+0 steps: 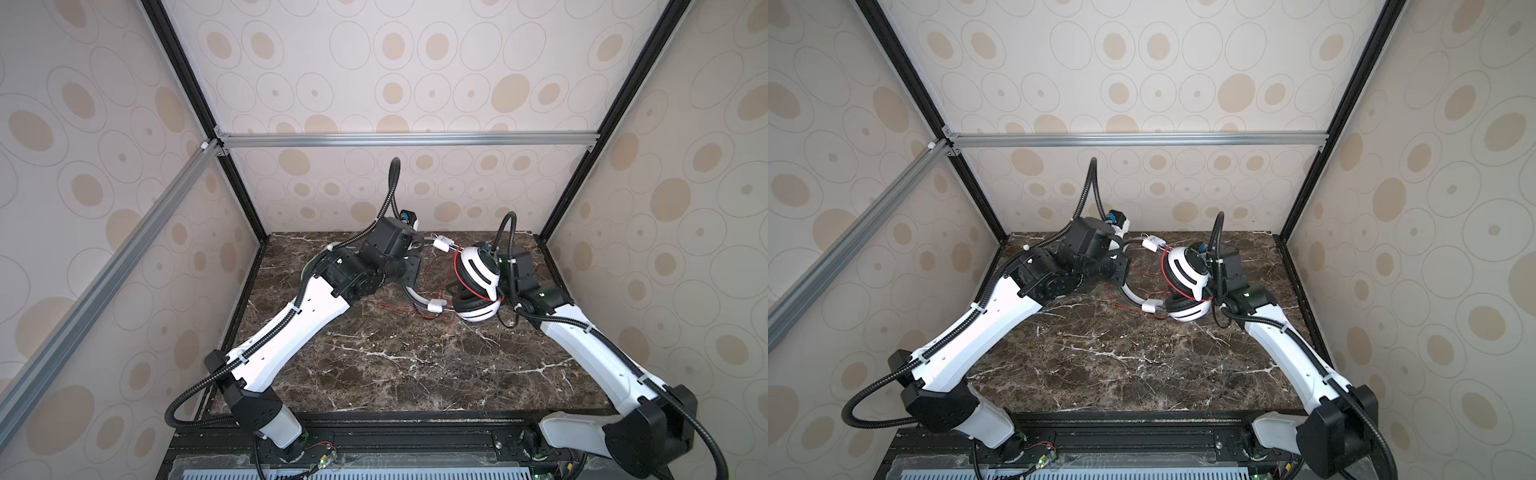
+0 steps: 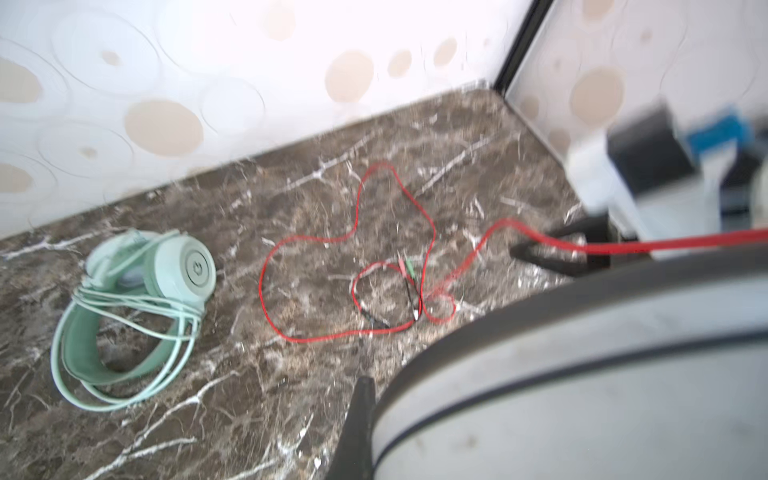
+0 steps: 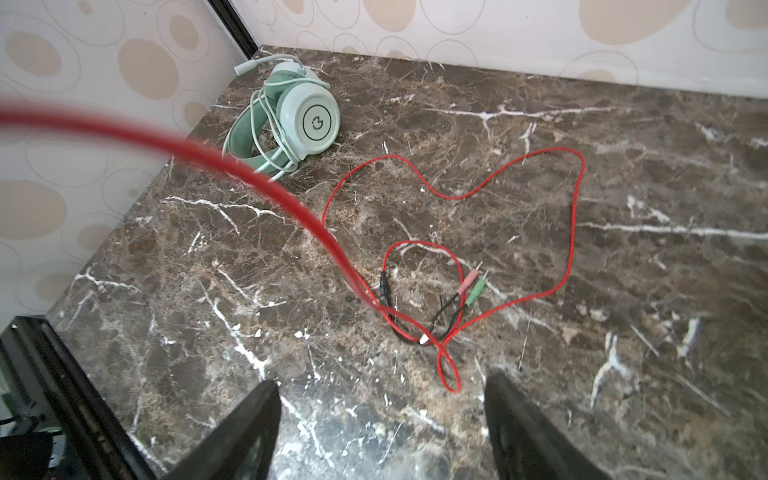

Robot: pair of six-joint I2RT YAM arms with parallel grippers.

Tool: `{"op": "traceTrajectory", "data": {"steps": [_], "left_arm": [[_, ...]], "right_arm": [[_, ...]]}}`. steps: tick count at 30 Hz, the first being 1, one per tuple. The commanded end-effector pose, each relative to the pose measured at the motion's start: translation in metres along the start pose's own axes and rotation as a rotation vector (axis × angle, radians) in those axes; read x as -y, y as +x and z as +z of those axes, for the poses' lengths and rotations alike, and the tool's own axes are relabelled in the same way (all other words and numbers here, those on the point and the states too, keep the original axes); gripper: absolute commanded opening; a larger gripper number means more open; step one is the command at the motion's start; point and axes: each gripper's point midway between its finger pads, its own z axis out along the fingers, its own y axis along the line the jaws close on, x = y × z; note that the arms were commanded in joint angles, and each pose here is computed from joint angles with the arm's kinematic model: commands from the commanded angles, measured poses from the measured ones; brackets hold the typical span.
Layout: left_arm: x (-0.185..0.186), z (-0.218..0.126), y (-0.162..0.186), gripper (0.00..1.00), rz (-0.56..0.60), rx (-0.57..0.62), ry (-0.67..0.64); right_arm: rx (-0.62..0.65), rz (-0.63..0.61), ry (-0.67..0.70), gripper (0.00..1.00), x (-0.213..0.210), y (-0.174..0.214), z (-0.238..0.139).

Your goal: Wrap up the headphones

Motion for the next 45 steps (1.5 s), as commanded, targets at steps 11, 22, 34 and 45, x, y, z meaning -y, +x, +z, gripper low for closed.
{"op": "traceTrajectory", "data": {"steps": [11,22,34,45], "left_arm": [[-0.070,0.035,0.016,0.00,-0.230,-0.007,0.022],[-0.079,0.040,0.022,0.00,-0.249,-0.021,-0.012],[-0.081,0.025,0.013,0.00,-0.263,0.024,0.013],[-0.087,0.021,0.010,0.00,-0.279,0.034,0.023]], "right_arm": [[0.072,0.107,-0.151,0.93,-0.025,0.064,-0.045],[-0.029,0.158,-0.123,0.87,-0.002,0.093,0.016],[-0.085,0.201,0.071,0.84,0.052,0.077,0.089],[-0.097,0.186,0.104,0.59,0.071,0.058,0.138]]}}
